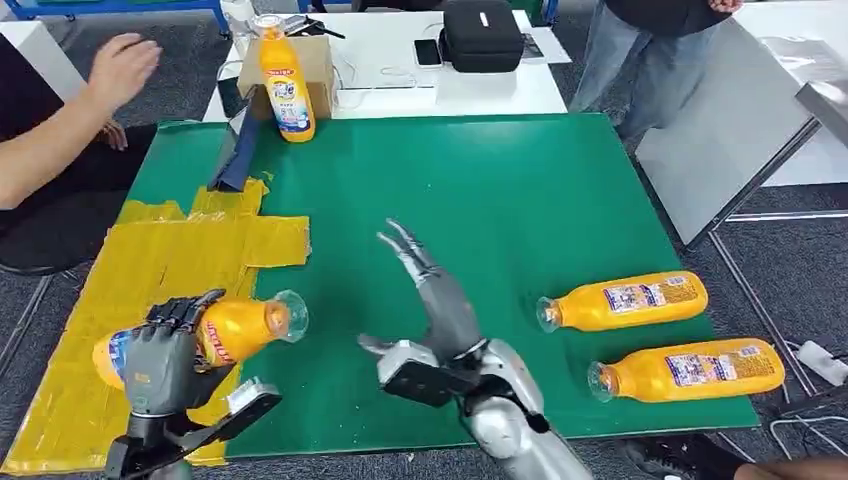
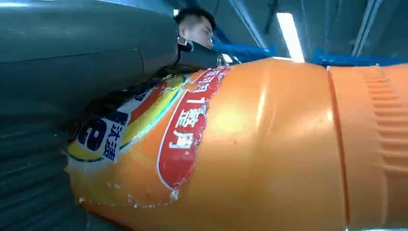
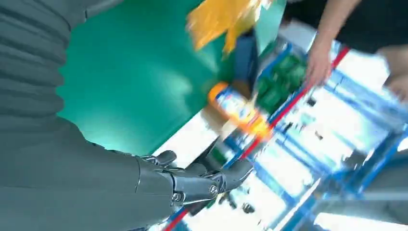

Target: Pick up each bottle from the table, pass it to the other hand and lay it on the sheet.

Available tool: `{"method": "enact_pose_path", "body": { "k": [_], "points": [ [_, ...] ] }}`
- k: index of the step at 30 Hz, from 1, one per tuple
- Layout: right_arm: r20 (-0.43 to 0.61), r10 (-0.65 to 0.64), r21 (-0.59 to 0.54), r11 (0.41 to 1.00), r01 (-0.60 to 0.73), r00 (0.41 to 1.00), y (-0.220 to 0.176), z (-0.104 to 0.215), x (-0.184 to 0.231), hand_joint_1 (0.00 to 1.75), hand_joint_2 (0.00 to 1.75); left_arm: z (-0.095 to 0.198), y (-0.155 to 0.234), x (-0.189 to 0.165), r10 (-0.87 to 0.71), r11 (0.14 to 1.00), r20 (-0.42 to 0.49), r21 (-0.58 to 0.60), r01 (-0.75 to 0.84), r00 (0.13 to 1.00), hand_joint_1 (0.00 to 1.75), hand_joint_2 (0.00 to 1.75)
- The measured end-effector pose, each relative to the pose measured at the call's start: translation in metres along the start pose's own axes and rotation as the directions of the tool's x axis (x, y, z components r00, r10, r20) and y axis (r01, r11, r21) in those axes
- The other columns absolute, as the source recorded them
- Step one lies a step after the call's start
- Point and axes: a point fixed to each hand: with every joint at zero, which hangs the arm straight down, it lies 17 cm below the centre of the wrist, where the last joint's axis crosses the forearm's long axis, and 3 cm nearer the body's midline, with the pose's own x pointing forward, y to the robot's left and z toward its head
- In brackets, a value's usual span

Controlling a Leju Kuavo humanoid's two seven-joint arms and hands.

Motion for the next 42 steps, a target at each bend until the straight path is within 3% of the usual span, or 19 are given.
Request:
{"method": "enact_pose_path", "body": {
  "k": [5, 10, 11, 14, 19, 20, 24, 33, 36, 38, 39, 40, 42],
  "points": [
    [-0.008, 0.021, -0.029, 0.999, -0.022, 1.000, -0.027, 0.017, -0.011, 0.00, 1.75, 0.005, -0.034, 0.003, -0.066, 0.995, 0.016, -0.070, 0.067, 0.998, 1.75, 1.75],
    [-0.004, 0.022, -0.035, 0.999, -0.022, 1.000, -0.042, 0.021, -0.013, 0.00, 1.75, 0.026, -0.088, -0.004, -0.113, 0.959, 0.066, -0.255, 0.126, 0.991, 1.75, 1.75],
    [-0.004, 0.020, -0.032, 0.999, -0.020, 1.000, -0.043, 0.022, -0.013, 0.00, 1.75, 0.033, -0.102, -0.009, -0.124, 0.941, 0.073, -0.308, 0.141, 0.990, 0.00, 1.75],
    [-0.001, 0.024, -0.018, 1.000, -0.024, 1.000, -0.044, 0.022, -0.014, 0.00, 1.75, 0.051, -0.130, -0.028, -0.171, 0.893, 0.068, -0.411, 0.183, 0.983, 0.00, 1.75],
    [-0.007, 0.042, 0.004, 0.999, -0.042, 0.999, -0.047, 0.027, -0.020, 0.00, 1.75, 0.052, -0.147, -0.054, -0.231, 0.859, 0.056, -0.458, 0.230, 0.971, 0.00, 1.75],
    [-0.009, 0.044, 0.013, 0.999, -0.044, 0.999, -0.048, 0.029, -0.022, 0.00, 1.75, 0.053, -0.148, -0.057, -0.237, 0.854, 0.056, -0.463, 0.235, 0.970, 0.00, 0.00],
    [-0.001, 0.060, 0.035, 0.998, -0.060, 0.998, -0.054, 0.051, -0.029, 0.00, 1.75, 0.059, -0.146, -0.074, -0.238, 0.850, 0.038, -0.476, 0.227, 0.970, 0.00, 0.00],
    [-0.014, 0.138, 0.039, 0.990, -0.138, 0.990, -0.079, 0.105, -0.034, 0.00, 1.75, 0.076, -0.126, -0.086, -0.075, 0.891, -0.056, -0.453, 0.041, 0.996, 0.00, 0.00],
    [-0.040, 0.166, 0.051, 0.985, -0.164, 0.985, -0.089, 0.128, -0.035, 0.00, 1.75, 0.077, -0.110, -0.083, 0.158, 0.898, -0.166, -0.385, -0.211, 0.974, 0.00, 0.00],
    [-0.070, 0.194, 0.077, 0.979, -0.188, 0.979, -0.102, 0.150, -0.040, 0.00, 1.75, 0.073, -0.093, -0.076, 0.410, 0.831, -0.247, -0.296, -0.471, 0.878, 0.00, 0.00],
    [-0.082, 0.205, 0.088, 0.976, -0.198, 0.975, -0.110, 0.158, -0.043, 0.00, 1.75, 0.070, -0.085, -0.075, 0.479, 0.801, -0.264, -0.259, -0.540, 0.837, 0.00, 1.75],
    [-0.093, 0.217, 0.094, 0.974, -0.208, 0.972, -0.117, 0.166, -0.045, 0.00, 1.75, 0.068, -0.079, -0.077, 0.512, 0.786, -0.271, -0.235, -0.572, 0.815, 0.00, 0.00],
    [-0.122, 0.238, 0.118, 0.967, -0.223, 0.964, -0.128, 0.176, -0.050, 0.00, 1.75, 0.061, -0.064, -0.074, 0.622, 0.719, -0.272, -0.174, -0.673, 0.734, 0.00, 0.00]
  ]
}}
